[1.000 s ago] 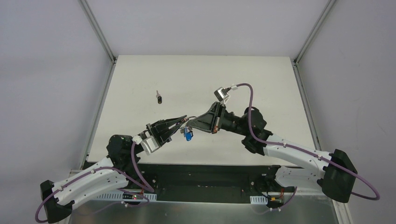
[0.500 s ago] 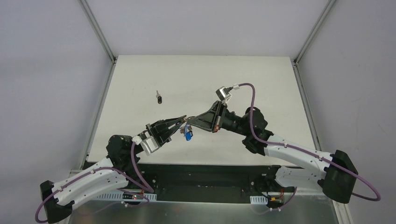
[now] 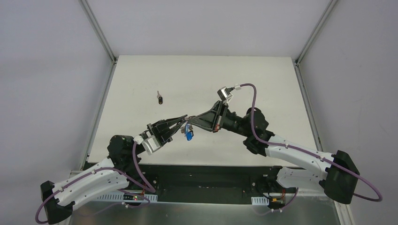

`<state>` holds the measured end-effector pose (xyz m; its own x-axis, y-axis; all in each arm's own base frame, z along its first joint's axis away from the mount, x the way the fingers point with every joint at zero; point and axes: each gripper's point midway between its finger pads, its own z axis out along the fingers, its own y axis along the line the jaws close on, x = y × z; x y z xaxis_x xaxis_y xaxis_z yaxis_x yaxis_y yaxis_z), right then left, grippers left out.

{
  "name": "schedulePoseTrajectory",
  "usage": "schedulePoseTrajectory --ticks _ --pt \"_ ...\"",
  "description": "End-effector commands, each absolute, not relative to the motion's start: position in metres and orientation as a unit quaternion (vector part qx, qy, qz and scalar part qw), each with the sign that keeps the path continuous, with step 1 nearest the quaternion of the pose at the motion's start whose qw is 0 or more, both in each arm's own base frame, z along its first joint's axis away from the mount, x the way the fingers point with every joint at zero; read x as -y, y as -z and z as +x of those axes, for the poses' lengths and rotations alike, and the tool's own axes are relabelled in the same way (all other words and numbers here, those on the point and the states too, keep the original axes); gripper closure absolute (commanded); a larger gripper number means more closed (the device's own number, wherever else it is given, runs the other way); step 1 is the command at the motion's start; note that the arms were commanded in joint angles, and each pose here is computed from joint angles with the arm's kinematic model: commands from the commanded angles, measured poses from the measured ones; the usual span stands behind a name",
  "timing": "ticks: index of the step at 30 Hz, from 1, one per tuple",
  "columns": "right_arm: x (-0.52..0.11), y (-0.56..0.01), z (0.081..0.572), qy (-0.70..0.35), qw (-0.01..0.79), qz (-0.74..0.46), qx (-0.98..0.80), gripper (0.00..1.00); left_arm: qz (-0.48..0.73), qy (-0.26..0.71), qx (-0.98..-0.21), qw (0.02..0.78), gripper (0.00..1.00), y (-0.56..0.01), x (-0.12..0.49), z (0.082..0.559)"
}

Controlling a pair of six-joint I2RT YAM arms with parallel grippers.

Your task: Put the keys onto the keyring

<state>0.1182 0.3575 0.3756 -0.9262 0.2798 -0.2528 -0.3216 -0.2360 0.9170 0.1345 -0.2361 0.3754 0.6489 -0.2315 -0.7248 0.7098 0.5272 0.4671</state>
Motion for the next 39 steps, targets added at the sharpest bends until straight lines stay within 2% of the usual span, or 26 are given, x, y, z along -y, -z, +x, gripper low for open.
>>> schedulePoseTrajectory --ticks 1,15,39 --pt "-0.358 -0.398 0.123 -0.796 0.204 -0.007 -0.570 1.00 0.379 0.290 -0.263 0.839 1.00 -0.400 0.232 0.124" --pt "-0.359 -0.399 0.134 -0.788 0.220 0.015 -0.576 1.00 0.378 0.278 -0.271 0.841 1.00 -0.393 0.231 0.130" --pt "-0.368 -0.453 0.134 -0.813 0.224 -0.003 -0.537 1.00 0.372 0.269 -0.304 0.835 1.00 -0.371 0.235 0.142"
